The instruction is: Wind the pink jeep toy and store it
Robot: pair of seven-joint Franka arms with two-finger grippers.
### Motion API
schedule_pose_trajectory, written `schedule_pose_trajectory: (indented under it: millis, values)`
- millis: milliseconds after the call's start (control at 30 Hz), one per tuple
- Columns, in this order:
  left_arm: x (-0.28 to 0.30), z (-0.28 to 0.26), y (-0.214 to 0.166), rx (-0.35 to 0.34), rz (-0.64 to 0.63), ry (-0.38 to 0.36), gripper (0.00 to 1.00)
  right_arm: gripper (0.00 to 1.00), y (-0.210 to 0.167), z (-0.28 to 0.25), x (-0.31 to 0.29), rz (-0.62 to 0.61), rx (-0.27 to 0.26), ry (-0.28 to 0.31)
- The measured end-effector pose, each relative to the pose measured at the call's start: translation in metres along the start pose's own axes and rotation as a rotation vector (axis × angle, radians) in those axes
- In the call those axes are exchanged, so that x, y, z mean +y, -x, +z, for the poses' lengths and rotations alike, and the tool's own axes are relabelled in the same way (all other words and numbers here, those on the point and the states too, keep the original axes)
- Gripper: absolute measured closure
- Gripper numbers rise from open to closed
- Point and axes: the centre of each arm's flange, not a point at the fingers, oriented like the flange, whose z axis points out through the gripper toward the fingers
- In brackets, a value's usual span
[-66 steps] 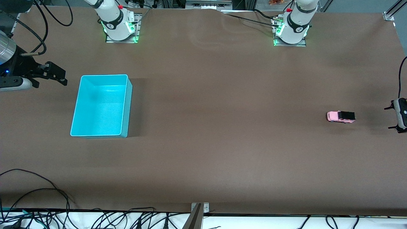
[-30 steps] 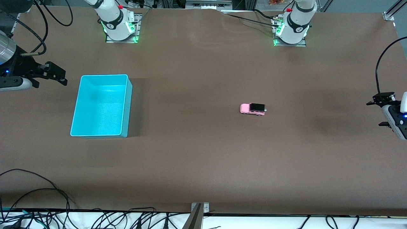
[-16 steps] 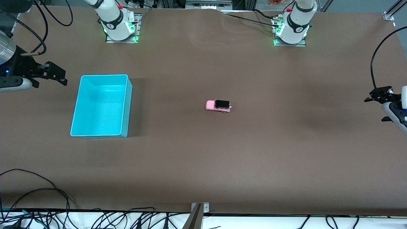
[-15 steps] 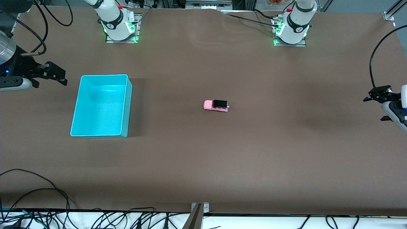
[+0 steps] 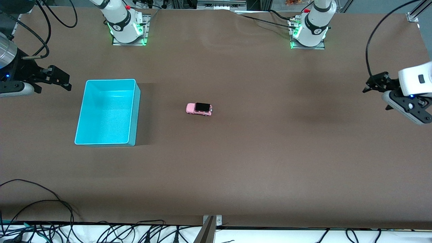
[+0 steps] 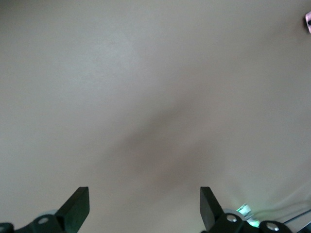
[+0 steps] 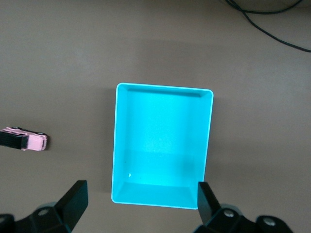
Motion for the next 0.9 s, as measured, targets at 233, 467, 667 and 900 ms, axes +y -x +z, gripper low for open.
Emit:
schedule_pose_trajectory:
  millis: [233,467,667,900]
  values:
    - [0.045,-0.021,0.011,0.028,-0.281,-0.014,0.00,0.00,0.000,0.005,0.000,0.000,-0.019,0.000]
    - [0.086,-0.047,0.039,0.072,-0.367,-0.033,0.00,0.00,0.000,0.012,-0.001,-0.003,-0.051,-0.001]
    - [0.110,-0.066,0.054,0.091,-0.356,-0.046,0.00,0.00,0.004,0.018,-0.003,-0.057,-0.099,-0.006]
    - [0.113,-0.066,0.058,0.074,-0.365,-0.040,0.00,0.00,0.004,0.022,-0.027,-0.125,-0.112,-0.008]
